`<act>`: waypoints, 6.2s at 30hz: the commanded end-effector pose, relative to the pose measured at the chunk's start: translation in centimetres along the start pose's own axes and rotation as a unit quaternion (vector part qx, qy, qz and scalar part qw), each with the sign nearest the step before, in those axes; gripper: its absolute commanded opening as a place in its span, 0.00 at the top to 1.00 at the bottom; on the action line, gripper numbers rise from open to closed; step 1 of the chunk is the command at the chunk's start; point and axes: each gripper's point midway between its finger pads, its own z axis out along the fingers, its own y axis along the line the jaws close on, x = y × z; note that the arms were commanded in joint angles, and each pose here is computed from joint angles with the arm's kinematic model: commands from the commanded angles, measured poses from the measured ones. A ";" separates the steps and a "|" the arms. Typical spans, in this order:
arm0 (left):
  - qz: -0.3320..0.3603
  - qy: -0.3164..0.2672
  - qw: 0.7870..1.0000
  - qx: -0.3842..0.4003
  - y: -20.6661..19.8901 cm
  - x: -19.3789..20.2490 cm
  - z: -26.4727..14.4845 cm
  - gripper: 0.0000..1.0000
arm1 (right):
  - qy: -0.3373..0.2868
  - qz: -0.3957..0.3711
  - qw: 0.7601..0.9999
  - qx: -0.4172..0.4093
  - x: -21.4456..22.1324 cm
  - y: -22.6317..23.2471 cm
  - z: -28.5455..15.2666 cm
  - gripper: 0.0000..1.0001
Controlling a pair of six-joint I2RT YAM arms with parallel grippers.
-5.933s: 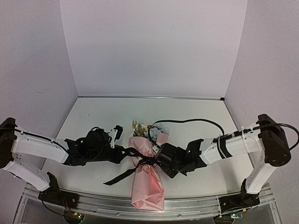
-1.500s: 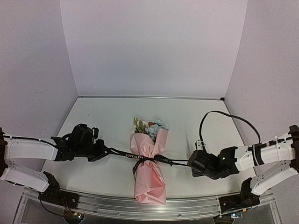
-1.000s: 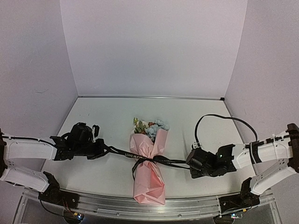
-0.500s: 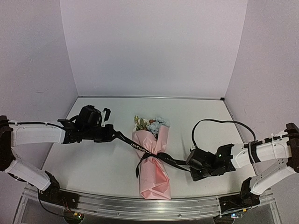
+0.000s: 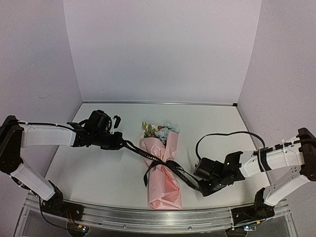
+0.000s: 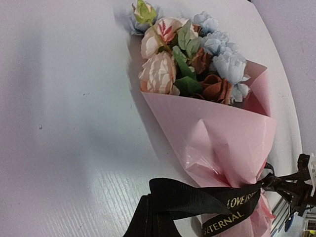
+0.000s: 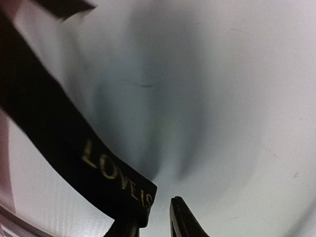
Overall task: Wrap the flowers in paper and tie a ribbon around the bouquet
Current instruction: Adjust the ribbon on the folded bouquet.
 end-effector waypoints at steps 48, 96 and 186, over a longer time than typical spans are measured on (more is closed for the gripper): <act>-0.002 0.021 1.000 0.020 0.4 0.1 0.8 1.00 | -0.234 -0.176 0.947 -0.132 -16.7 5.5 0.3 0.52; 0.305 -0.001 0.941 0.149 -15.5 2.0 -0.2 0.52 | -0.068 0.315 0.929 -0.181 -14.5 2.2 -2.5 0.52; 0.618 -0.020 0.753 0.224 -18.1 7.7 5.6 0.74 | -0.086 0.485 0.842 -0.221 -14.7 6.1 -1.8 1.00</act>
